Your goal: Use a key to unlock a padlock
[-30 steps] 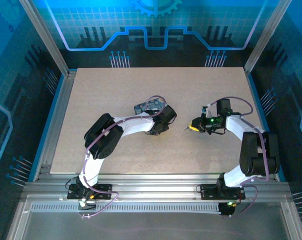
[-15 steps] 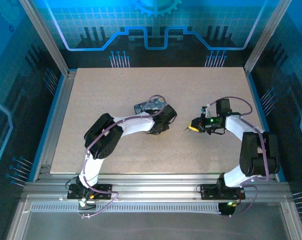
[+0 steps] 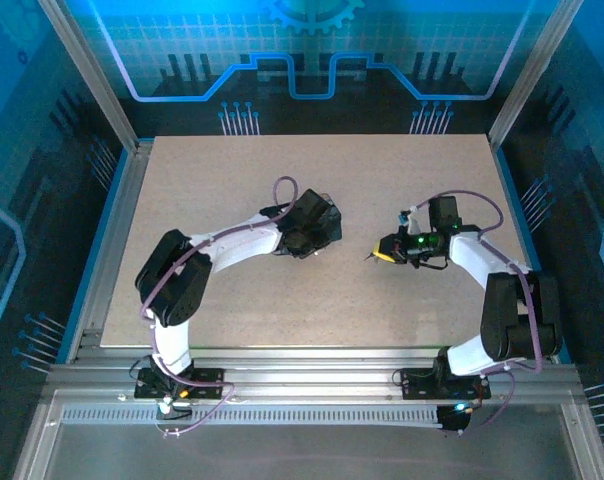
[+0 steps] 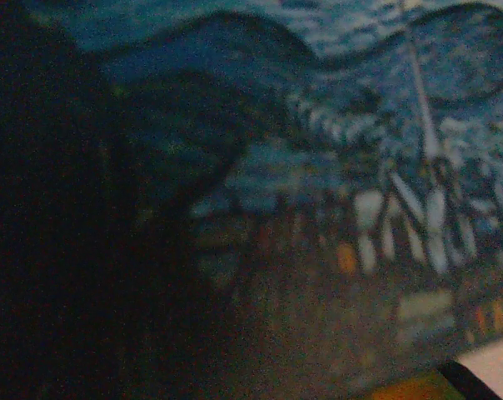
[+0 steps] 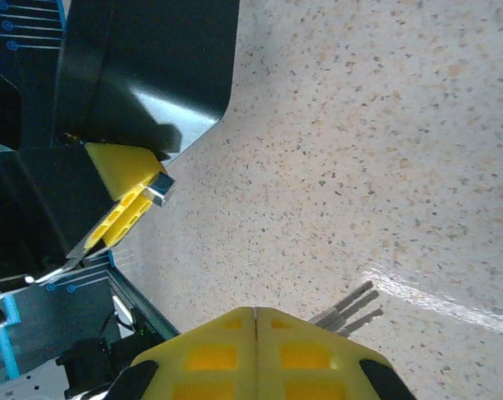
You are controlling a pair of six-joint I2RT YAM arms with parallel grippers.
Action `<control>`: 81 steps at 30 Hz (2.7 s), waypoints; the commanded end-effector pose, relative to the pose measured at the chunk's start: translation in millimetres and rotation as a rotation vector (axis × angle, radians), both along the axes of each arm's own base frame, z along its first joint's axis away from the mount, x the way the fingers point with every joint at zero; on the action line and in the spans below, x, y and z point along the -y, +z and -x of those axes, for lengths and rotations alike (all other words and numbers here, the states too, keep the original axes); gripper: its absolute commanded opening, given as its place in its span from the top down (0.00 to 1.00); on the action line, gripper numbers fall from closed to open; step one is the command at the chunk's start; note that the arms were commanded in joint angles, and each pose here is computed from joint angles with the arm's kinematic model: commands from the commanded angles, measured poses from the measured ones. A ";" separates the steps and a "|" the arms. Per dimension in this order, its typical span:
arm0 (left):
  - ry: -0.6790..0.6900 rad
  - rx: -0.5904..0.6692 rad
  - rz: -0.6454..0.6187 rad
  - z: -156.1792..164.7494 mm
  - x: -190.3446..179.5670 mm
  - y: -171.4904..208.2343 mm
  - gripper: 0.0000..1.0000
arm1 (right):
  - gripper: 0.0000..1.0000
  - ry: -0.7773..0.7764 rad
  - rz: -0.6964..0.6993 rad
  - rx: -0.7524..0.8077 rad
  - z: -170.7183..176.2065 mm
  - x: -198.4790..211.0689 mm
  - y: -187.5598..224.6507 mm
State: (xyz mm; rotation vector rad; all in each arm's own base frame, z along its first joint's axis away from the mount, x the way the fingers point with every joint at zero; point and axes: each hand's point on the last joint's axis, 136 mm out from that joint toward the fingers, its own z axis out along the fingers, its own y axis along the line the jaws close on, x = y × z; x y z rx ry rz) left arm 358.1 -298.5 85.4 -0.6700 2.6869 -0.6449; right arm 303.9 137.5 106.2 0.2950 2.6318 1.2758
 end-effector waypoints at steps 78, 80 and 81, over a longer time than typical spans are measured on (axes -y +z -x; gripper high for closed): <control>0.350 -0.121 0.932 -32.9 -24.0 146.6 0.92 | 1.00 0.023 -0.259 0.872 -48.7 -118.5 152.4; 0.354 -0.119 0.931 -33.1 -25.1 146.9 0.92 | 1.00 0.019 -0.259 0.875 -48.5 -117.8 153.7; 0.355 -0.118 0.932 -33.2 -25.5 147.1 0.92 | 1.00 0.016 -0.256 0.872 -48.6 -117.4 152.8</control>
